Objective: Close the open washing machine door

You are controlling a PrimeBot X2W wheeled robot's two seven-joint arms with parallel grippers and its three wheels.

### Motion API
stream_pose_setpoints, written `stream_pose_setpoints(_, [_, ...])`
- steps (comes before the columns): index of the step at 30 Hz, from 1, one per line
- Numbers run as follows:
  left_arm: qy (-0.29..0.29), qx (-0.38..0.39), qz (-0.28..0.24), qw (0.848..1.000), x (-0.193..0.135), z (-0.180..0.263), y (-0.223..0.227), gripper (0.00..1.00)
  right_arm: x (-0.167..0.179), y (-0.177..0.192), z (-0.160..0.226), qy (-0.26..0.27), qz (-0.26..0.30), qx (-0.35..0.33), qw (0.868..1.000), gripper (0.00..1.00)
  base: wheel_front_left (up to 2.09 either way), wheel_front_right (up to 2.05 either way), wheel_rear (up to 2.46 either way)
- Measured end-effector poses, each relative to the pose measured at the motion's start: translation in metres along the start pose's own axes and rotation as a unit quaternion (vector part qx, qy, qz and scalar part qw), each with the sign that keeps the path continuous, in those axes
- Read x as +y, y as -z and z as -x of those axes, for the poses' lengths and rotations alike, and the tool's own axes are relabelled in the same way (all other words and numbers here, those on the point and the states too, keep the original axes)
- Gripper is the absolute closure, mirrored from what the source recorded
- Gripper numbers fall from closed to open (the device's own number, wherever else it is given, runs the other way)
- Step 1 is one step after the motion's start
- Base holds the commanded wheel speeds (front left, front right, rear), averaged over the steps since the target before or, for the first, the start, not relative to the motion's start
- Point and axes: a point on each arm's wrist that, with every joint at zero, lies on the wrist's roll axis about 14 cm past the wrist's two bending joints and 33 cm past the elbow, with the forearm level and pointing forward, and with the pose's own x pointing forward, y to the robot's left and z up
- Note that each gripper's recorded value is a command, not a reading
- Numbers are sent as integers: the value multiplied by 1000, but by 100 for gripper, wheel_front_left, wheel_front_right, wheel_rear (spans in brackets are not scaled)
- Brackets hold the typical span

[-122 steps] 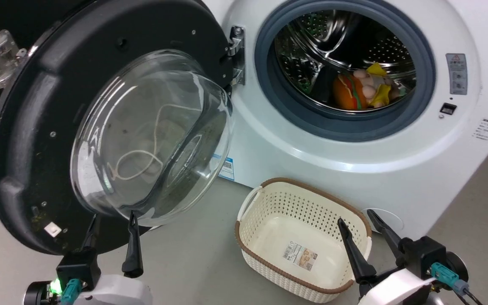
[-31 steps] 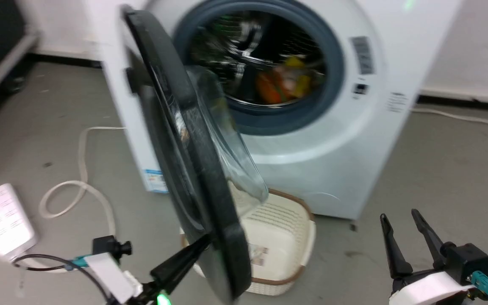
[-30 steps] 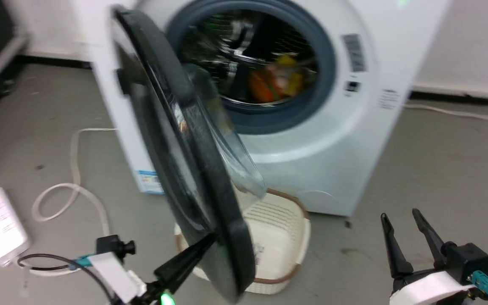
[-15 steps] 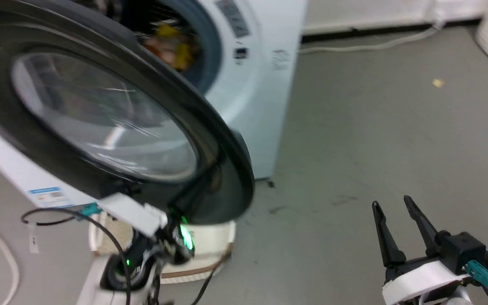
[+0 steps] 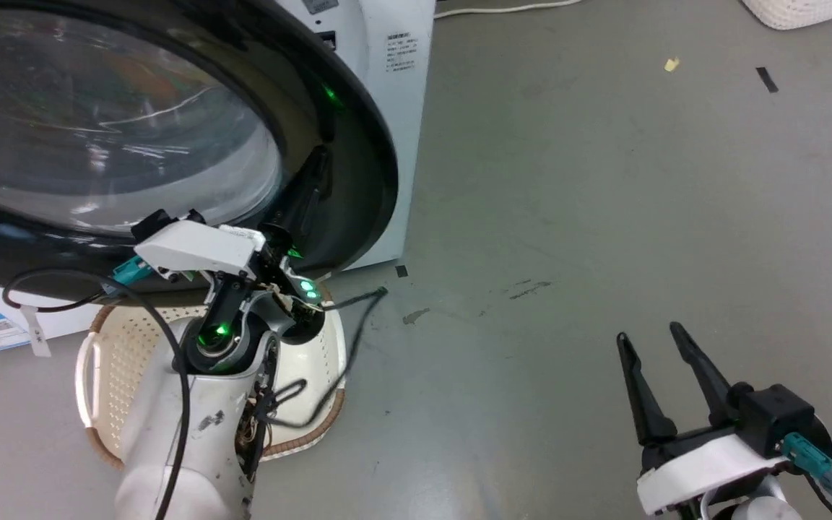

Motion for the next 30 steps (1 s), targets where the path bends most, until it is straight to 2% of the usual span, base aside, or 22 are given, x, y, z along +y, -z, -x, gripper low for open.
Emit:
stream_pose_setpoints(5, [-11,-2,-37,999,1,15,-4,100,13,-2,-5,-20,-8,-6,1000,0,0,0,0])
stream_pose_setpoints(9, [-32,-3,-83,996,12,46,-2,100,25,-6,-10,-38,-12,-13,999,0,0,0,0])
stream_pose_setpoints(10, [-43,-4,-113,993,17,55,-1,87,26,-7,-11,-41,-13,-17,999,0,0,0,0])
stream_pose_setpoints(11, [-54,-5,-152,987,21,66,0,55,30,-9,-12,-47,-12,-19,999,0,0,0,0])
stream_pose_setpoints(12, [-62,-10,-189,980,25,77,0,0,33,-10,-13,-52,-13,-21,998,0,0,0,0])
stream_pose_setpoints(14, [-73,-24,-259,963,28,100,-2,0,40,-11,-15,-63,-14,-24,998,0,0,0,0])
stream_pose_setpoints(15, [-73,-24,-259,963,28,100,-2,0,40,-11,-15,-63,-14,-24,998,0,0,0,0])
stream_pose_setpoints(16, [-82,-49,-337,937,30,124,-12,0,51,-12,-16,-80,-14,-27,996,0,0,0,0])
stream_pose_setpoints(18, [-85,-91,-418,900,26,149,-31,0,61,-15,-17,-95,-15,-32,995,0,0,0,0])
stream_pose_setpoints(20, [-96,-110,-499,854,22,173,-50,0,70,-17,-18,-109,-15,-36,993,0,0,0,0])
stream_pose_setpoints(23, [-119,-118,-618,768,9,201,-75,0,87,-20,-18,-133,-16,-40,990,0,0,0,0])
stream_pose_setpoints(24, [-118,-137,-648,740,-6,207,-82,0,93,-21,-18,-142,-17,-42,989,0,0,0,0])
stream_pose_setpoints(25, [-114,-160,-666,719,-20,213,-88,0,100,-23,-18,-152,-17,-45,987,0,0,0,0])
stream_pose_setpoints(28, [-116,-203,-709,665,-44,235,-89,0,117,-29,-18,-177,-16,-55,982,0,0,0,0])
stream_pose_setpoints(29, [-116,-203,-709,665,-44,235,-89,0,117,-29,-18,-177,-16,-55,982,0,0,0,0])
stream_pose_setpoints(30, [-131,-208,-742,623,-46,250,-86,0,127,-34,-17,-192,-16,-62,979,0,0,0,0])
